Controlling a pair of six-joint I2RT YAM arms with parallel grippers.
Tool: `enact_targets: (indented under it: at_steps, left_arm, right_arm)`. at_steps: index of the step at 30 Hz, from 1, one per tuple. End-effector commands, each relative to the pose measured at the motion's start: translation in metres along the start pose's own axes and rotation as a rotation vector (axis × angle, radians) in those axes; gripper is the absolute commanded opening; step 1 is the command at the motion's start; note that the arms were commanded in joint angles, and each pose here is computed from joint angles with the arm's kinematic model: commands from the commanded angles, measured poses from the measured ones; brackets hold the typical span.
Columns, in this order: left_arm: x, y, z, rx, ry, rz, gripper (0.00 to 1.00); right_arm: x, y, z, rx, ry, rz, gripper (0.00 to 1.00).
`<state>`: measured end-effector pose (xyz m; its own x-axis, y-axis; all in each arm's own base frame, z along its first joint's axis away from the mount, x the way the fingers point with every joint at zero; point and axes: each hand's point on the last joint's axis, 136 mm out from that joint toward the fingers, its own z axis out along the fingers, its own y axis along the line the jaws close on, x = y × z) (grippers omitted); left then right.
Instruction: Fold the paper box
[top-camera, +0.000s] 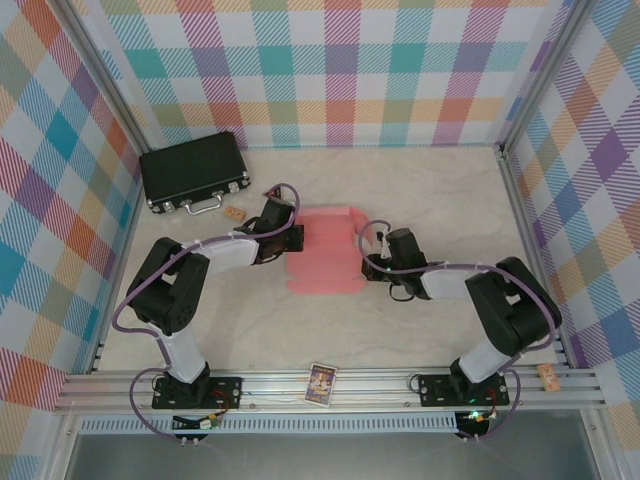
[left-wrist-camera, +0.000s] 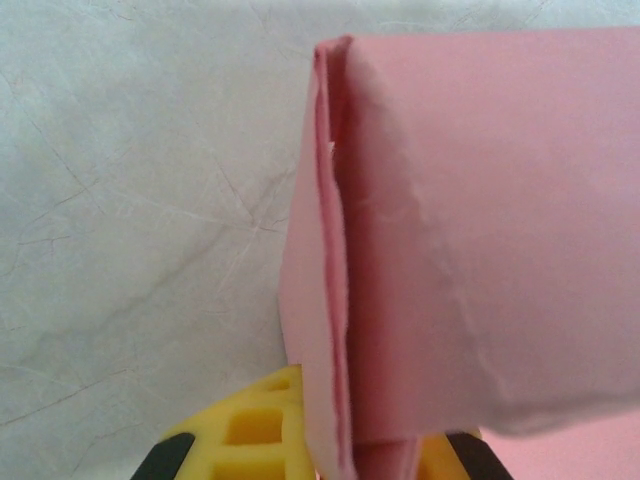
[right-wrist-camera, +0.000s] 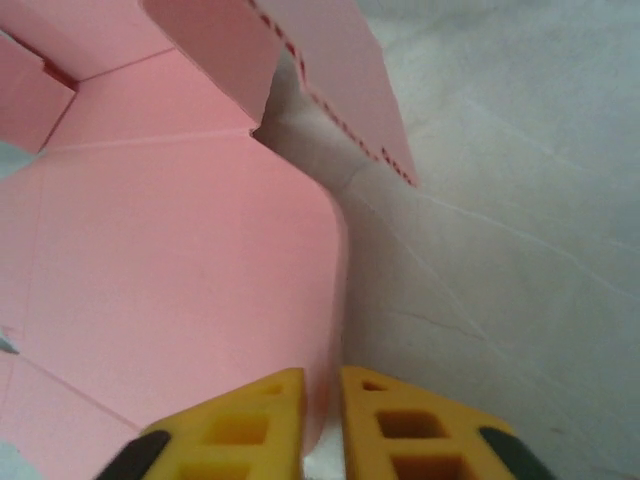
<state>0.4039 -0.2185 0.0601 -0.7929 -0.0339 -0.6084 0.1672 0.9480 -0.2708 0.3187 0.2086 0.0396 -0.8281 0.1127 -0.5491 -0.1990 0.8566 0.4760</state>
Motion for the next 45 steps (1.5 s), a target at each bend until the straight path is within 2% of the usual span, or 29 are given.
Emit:
enact_targets:
  at_steps: [1, 8, 12, 15, 19, 25, 30, 40, 45]
  left_arm:
    - [0.003, -0.003, 0.003, 0.004, 0.021, 0.004, 0.00]
    - [0.003, -0.002, 0.003, 0.001, 0.021, 0.014, 0.00]
    - [0.002, -0.003, 0.002, 0.005, 0.019, 0.019, 0.00]
    - [0.000, -0.005, 0.001, 0.014, 0.015, 0.028, 0.00]
    - [0.000, -0.007, 0.000, 0.020, 0.017, 0.032, 0.00]
    - [-0.002, -0.008, -0.002, 0.026, 0.011, 0.032, 0.00]
    - [-0.004, -0.008, -0.003, 0.027, 0.007, 0.031, 0.00]
    - [-0.003, -0.008, -0.002, 0.028, 0.008, 0.024, 0.00]
    - [-0.001, -0.008, -0.001, 0.030, 0.010, 0.021, 0.00]
  right_arm:
    - [-0.012, 0.006, -0.019, 0.012, -0.042, -0.086, 0.23]
    - [-0.039, 0.018, -0.057, -0.014, -0.098, -0.220, 0.32]
    - [-0.055, -0.005, -0.069, 0.058, -0.118, -0.227, 0.34]
    - [-0.072, -0.022, -0.073, 0.040, -0.140, -0.199, 0.36]
    - [-0.094, -0.029, -0.064, 0.006, -0.118, -0.236, 0.43]
    - [-0.102, -0.008, -0.041, -0.137, -0.013, -0.347, 0.55]
    - [-0.102, 0.006, -0.033, -0.234, 0.033, -0.419, 0.56]
    - [-0.089, 0.018, -0.013, -0.272, 0.175, -0.461, 0.56]
    - [-0.087, 0.033, -0.008, -0.314, 0.195, -0.467, 0.55]
